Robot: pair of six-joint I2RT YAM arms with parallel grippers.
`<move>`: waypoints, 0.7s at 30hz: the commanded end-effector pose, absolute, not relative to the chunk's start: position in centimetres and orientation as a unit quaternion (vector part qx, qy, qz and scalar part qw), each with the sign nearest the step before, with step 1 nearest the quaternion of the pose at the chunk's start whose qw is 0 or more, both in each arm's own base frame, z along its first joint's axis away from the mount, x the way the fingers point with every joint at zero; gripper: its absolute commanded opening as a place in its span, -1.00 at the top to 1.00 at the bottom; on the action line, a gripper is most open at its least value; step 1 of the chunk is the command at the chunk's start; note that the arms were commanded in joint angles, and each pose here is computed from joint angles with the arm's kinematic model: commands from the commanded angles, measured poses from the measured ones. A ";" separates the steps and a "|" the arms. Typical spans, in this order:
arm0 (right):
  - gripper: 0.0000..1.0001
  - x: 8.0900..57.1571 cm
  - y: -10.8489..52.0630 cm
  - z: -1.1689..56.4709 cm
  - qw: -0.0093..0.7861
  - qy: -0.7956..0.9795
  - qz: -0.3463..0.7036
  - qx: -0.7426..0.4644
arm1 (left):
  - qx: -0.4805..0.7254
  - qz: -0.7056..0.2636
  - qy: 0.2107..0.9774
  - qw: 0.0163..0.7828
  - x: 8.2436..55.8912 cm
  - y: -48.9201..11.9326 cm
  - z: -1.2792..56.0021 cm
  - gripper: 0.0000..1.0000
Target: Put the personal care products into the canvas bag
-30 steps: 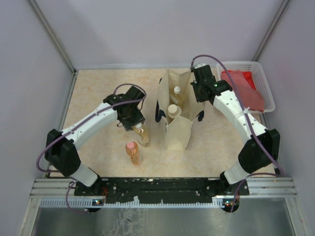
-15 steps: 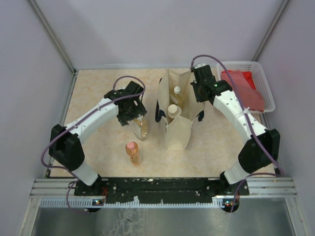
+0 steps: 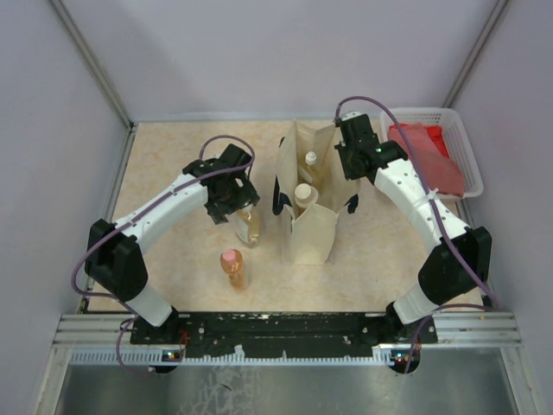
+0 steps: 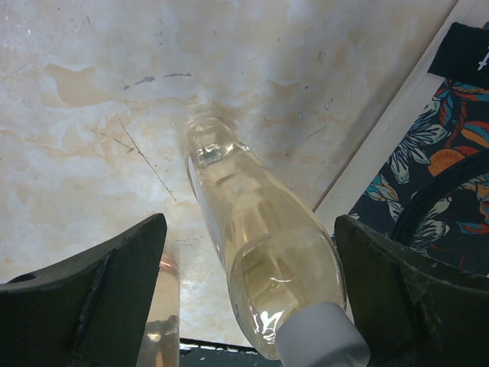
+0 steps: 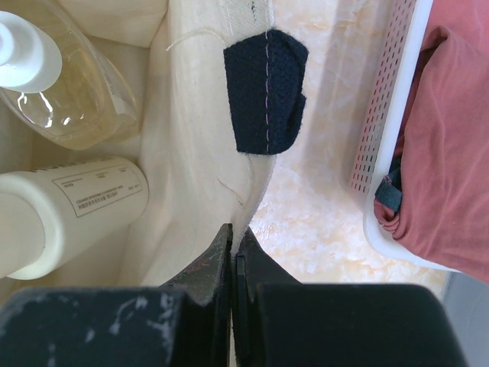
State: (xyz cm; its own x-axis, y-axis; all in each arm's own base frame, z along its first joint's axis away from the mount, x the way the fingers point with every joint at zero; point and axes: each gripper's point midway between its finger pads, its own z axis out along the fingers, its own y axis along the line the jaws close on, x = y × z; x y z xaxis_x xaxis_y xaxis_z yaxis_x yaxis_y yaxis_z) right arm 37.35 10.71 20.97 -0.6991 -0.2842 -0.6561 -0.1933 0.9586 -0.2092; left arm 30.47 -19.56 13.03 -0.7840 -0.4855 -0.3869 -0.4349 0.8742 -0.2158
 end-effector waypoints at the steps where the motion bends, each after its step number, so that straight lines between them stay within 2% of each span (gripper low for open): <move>1: 1.00 37.8 10.4 22.0 0.375 0.916 -0.071 -0.123 | -0.240 -0.016 0.950 0.197 28.7 -18.2 12.0 -0.93; 12: 1.00 38.0 10.5 21.7 0.371 0.918 -0.071 -0.124 | -0.250 -0.030 0.935 0.249 29.1 -17.1 17.0 -0.99; 21: 1.00 38.1 10.5 21.8 0.370 0.917 -0.072 -0.129 | -0.244 -0.052 0.941 0.227 28.7 -18.2 15.4 -0.99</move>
State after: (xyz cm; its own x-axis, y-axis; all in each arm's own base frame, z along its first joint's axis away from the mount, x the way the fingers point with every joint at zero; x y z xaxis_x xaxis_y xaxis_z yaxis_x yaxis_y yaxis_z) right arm 37.51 10.55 20.63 -0.7060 -0.2872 -0.6473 -0.1873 0.9572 -0.2205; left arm 29.10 -17.69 16.09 -0.7628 -0.4829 -0.4301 -0.4435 0.8747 -0.1954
